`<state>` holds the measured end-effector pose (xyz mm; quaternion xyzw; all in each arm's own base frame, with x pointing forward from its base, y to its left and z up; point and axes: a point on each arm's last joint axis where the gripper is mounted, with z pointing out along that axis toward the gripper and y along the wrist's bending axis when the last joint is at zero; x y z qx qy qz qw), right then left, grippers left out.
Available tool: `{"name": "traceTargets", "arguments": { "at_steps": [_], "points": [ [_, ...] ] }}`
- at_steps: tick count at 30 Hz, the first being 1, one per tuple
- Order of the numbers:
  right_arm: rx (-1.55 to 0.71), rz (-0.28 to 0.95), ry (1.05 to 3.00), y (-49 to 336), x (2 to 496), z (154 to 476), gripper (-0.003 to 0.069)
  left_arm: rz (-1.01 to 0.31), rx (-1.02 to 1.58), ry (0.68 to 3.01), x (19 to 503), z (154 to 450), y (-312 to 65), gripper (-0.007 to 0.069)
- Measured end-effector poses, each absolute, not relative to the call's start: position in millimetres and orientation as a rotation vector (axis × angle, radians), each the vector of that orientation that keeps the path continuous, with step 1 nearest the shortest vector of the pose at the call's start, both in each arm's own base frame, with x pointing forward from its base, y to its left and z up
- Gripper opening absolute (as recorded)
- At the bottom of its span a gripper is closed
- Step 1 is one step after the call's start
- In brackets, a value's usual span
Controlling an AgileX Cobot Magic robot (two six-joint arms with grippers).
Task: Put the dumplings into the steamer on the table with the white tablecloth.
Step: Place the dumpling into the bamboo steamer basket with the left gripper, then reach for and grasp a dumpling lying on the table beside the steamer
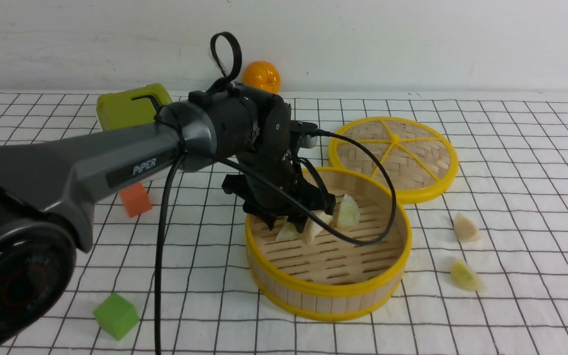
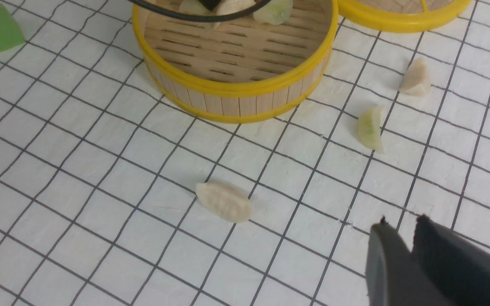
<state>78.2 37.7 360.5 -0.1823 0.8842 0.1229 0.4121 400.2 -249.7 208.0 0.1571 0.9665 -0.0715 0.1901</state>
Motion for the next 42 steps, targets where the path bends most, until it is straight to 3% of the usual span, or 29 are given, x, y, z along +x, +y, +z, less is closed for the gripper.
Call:
{"name": "traceTargets", "arguments": {
  "at_steps": [2, 6, 9, 13, 14, 17, 18, 21, 24, 31, 35, 42],
  "points": [
    [-0.464, 0.31, 2.246, 38, 79, 359, 0.0093, -0.181, 0.449, 2.723, 399, 212, -248, 0.0484],
    [-0.498, 0.309, 2.364, 42, 90, 352, 0.0093, -0.156, 0.499, 2.697, 386, 252, -238, 0.0537],
    [-0.598, 0.318, 2.454, 49, 108, 349, 0.0093, -0.147, 0.511, 2.629, 361, 310, -219, 0.051],
    [-0.735, 0.387, 2.452, 63, 122, 353, 0.0064, -0.159, 0.505, 2.593, 316, 349, -191, 0.0405],
    [-0.747, 0.391, 2.452, 65, 124, 353, 0.0057, -0.154, 0.508, 2.604, 313, 346, -189, 0.0391],
    [-0.888, 0.415, 2.45, 78, 133, 351, -0.0014, -0.148, 0.509, 2.605, 269, 344, -161, 0.0252],
    [-0.9, 0.411, 2.449, 79, 134, 351, -0.0016, -0.155, 0.506, 2.59, 267, 347, -160, 0.0244],
    [-1.062, 0.351, 2.484, 96, 149, 341, -0.0022, -0.147, 0.513, 2.624, 218, 324, -130, 0.0085],
    [-1.178, 0.287, 2.511, 111, 163, 329, -0.0022, -0.162, 0.509, 2.639, 186, 312, -111, -0.0007],
    [-1.477, 0.217, 2.495, 141, 188, 294, 0.0004, -0.285, 0.468, 2.616, 129, 296, -83, -0.0013],
    [-1.7, 0.233, 2.447, 154, 202, 267, 0.0153, -0.378, 0.437, 2.554, 102, 292, -70, -0.0013],
    [-1.864, 0.269, 2.37, 173, 224, 227, 0.0429, -0.404, 0.429, 2.524, 86, 283, -61, -0.0013]
  ]
}}
